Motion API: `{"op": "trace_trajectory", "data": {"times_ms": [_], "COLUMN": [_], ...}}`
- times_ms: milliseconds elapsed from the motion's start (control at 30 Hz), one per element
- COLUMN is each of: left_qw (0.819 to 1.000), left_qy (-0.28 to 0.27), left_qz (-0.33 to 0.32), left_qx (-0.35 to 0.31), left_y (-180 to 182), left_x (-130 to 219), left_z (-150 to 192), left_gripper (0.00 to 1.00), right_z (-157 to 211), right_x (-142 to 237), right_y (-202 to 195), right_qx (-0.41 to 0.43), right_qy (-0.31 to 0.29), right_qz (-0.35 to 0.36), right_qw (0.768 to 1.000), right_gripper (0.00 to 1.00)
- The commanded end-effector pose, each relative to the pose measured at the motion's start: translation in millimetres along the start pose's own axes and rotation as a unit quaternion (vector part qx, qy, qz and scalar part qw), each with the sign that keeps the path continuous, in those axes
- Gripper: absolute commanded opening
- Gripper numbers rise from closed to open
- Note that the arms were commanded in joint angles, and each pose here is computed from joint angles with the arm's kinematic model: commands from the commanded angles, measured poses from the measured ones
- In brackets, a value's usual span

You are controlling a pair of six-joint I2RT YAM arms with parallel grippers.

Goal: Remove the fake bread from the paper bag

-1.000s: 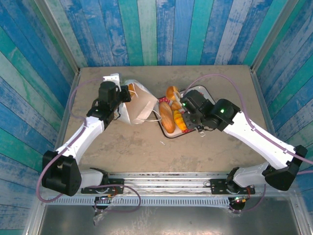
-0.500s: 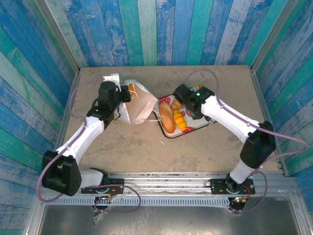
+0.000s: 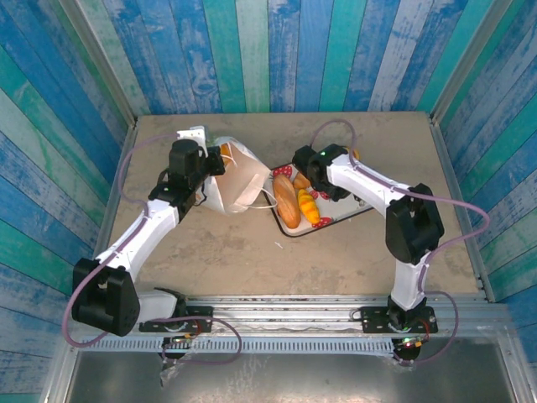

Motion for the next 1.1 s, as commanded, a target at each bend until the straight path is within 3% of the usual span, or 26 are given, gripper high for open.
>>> {"op": "trace_trajectory", "data": {"times_ms": [0, 233, 467, 800, 1067], "left_qw": [1.000, 1.000, 1.000, 1.000, 1.000], "left_qy": [-0.019, -0.017, -0.018, -0.021, -0.021], "left_qz": [0.009, 0.010, 0.007, 0.009, 0.009], "left_qx": [0.008, 0.008, 0.009, 0.006, 0.003], "left_y": [-3, -3, -3, -4, -4], "left_x": [7, 6, 6, 7, 7], "left_z": [-12, -10, -11, -15, -15], "left_gripper": [0.08, 0.08, 0.08, 0.07, 0.07], "right_z": [-7, -10, -7, -7, -9], "right_x": [-2, -13, -17, 3, 12], "right_y": [-7, 5, 22, 35, 32], "right_qx": [0.008, 0.040, 0.062, 0.071, 0.065], "right_qy": [-0.002, 0.025, 0.042, 0.027, 0.015], "right_qz": [0.035, 0.055, 0.026, -0.016, -0.030], "right_qw": [0.999, 0.997, 0.997, 0.997, 0.997], "right_gripper": [0.19, 0.21, 0.25, 0.39, 0.44]}}
Point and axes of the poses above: each hand's point on the last joint's axis, 136 mm out from that joint toward the fingers, its own x axis back along the fingers, its own y axis along the line the jaws close on, z = x × y, the point moved 7 cm from there along x, back along the fingers, and after that the axes turned 8 degrees about -x, right-handed, at the moved point
